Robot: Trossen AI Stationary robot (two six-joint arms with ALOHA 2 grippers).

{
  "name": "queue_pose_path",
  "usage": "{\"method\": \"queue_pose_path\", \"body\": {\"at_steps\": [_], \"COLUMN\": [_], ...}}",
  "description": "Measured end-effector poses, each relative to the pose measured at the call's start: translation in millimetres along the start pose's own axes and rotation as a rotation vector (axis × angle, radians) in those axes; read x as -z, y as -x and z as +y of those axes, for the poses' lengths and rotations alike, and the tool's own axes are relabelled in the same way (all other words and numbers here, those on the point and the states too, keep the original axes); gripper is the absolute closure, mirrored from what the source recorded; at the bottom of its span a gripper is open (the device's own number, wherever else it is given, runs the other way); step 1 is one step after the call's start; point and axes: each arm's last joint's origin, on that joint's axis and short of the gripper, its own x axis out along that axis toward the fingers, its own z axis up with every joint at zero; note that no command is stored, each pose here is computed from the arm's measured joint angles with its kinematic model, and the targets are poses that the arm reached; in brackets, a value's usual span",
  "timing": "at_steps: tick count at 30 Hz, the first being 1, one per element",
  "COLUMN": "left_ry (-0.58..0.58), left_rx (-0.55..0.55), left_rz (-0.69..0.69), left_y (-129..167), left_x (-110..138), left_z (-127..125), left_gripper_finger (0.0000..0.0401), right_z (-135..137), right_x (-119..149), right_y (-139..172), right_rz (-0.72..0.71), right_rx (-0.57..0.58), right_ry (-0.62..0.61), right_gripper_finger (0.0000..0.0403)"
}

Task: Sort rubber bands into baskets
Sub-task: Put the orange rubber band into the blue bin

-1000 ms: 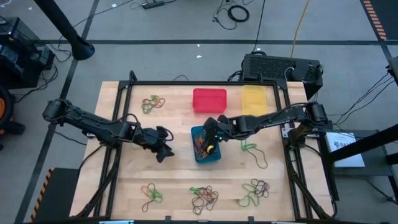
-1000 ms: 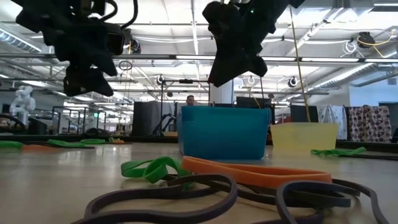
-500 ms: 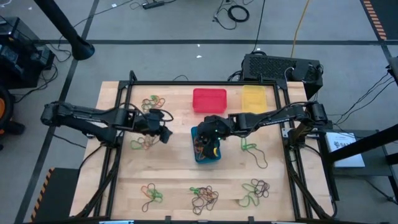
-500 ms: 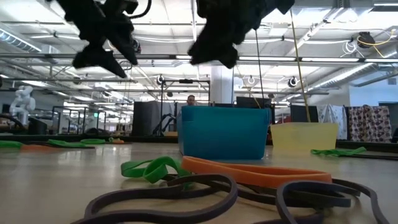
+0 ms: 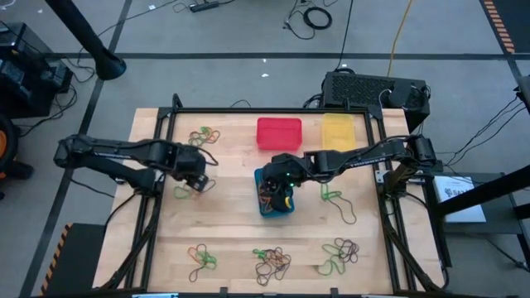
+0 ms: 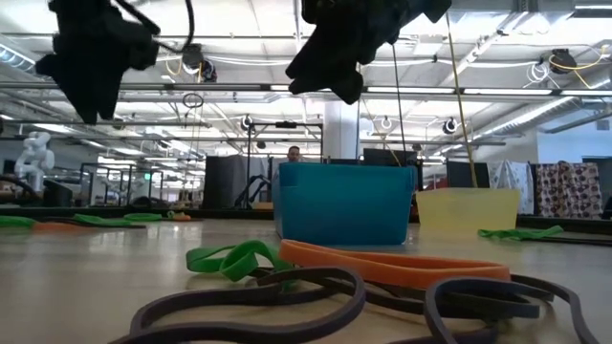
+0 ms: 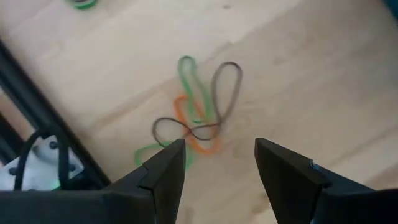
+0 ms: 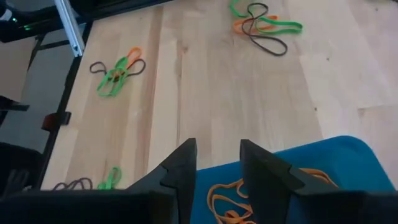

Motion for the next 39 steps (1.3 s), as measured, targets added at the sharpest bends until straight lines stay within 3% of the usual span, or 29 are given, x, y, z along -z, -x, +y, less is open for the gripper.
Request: {"method": "queue_pose_path", "body": {"at_steps": [7, 13, 23, 39], "left_ry": [0.011, -0.015, -0.095, -0.273], "left_rx": [-0.060, -0.039, -0.084, -0.100], "left_rz": [0.179, 0.156, 0.027, 0.142], "left_y": [-49.7, -79.1, -93.4, -119.6], "left_x": [-5.6, -3.4, -5.8, -6.5], "left_z": [31.1, 39.0, 40.4, 27.7], "left_gripper_finger": [0.0201, 0.0201, 0.0201, 0.0201], "right_z": [4.0, 15.7, 28.2, 33.5], "right_x": [1.1, 4.2, 4.9, 0.4], "right_y": [-0.6, -2.0, -3.0, -2.8], "right_rz": [0.000, -0.030, -0.058, -0.136], "right_rx": [0.005, 0.071, 0.046, 0.052], "right_ry": [-0.185, -0.261, -0.395, -0.449], "right_gripper_finger": [0.0287, 0.0287, 0.0287, 0.0287]}}
